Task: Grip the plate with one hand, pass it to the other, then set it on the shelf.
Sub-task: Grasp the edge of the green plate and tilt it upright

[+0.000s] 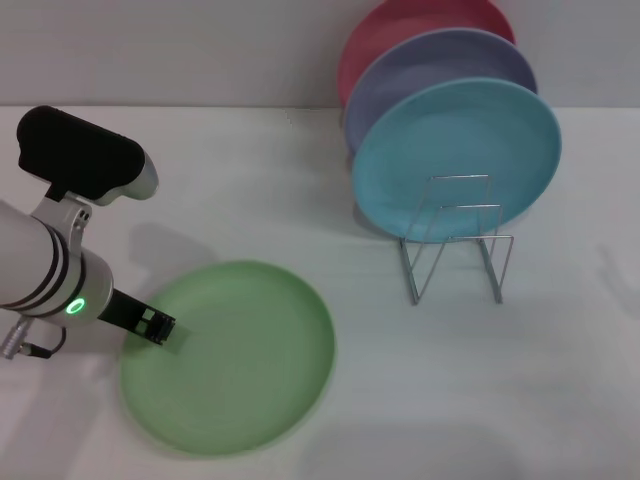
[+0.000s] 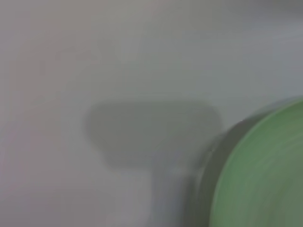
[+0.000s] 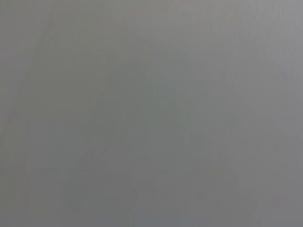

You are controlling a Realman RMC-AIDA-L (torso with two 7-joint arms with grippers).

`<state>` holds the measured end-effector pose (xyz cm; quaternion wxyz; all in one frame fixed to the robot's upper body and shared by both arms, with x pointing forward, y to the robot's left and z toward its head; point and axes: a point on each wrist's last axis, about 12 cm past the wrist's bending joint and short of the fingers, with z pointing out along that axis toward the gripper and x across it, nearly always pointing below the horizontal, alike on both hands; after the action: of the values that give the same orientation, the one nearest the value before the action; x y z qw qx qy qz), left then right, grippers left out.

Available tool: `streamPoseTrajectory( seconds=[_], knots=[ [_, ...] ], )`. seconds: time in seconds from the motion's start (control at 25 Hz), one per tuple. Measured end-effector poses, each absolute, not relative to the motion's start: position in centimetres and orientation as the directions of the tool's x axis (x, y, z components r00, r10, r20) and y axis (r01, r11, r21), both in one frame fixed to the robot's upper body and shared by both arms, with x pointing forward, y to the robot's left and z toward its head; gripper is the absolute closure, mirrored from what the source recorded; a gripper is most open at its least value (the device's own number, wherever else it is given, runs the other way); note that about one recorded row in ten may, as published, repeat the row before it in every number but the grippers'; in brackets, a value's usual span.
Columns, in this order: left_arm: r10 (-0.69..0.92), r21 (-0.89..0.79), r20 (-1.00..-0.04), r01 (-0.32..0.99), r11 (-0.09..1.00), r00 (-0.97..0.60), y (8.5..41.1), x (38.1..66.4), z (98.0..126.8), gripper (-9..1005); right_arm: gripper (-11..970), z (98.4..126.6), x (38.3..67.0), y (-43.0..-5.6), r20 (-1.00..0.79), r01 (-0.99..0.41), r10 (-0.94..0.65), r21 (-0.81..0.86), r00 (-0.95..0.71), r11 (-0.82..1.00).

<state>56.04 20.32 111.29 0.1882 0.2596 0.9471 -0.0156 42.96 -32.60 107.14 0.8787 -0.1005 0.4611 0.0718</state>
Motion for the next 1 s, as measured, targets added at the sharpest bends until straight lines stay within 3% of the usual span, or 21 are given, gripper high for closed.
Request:
streamPoseTrajectory(
  seconds=[0.36, 0.56, 1.0],
  knots=[
    [0.494, 0.074, -0.386, 0.508, 0.858, -0.779, 20.03, 55.83, 111.82, 720, 149, 107.03, 42.64, -32.74, -0.827, -0.212, 0.030, -0.109, 0.561, 0.971],
    [0.502, 0.079, -0.392, 0.515, 0.853, -0.771, 19.95, 55.80, 111.93, 817, 150, 107.03, 42.60, -32.76, -0.827, -0.212, 0.029, -0.109, 0.561, 0.971],
    [0.517, 0.089, -0.397, 0.528, 0.844, -0.758, 19.62, 55.83, 112.06, 897, 156, 107.07, 42.58, -32.78, -0.825, -0.211, 0.029, -0.109, 0.564, 0.971]
  ],
)
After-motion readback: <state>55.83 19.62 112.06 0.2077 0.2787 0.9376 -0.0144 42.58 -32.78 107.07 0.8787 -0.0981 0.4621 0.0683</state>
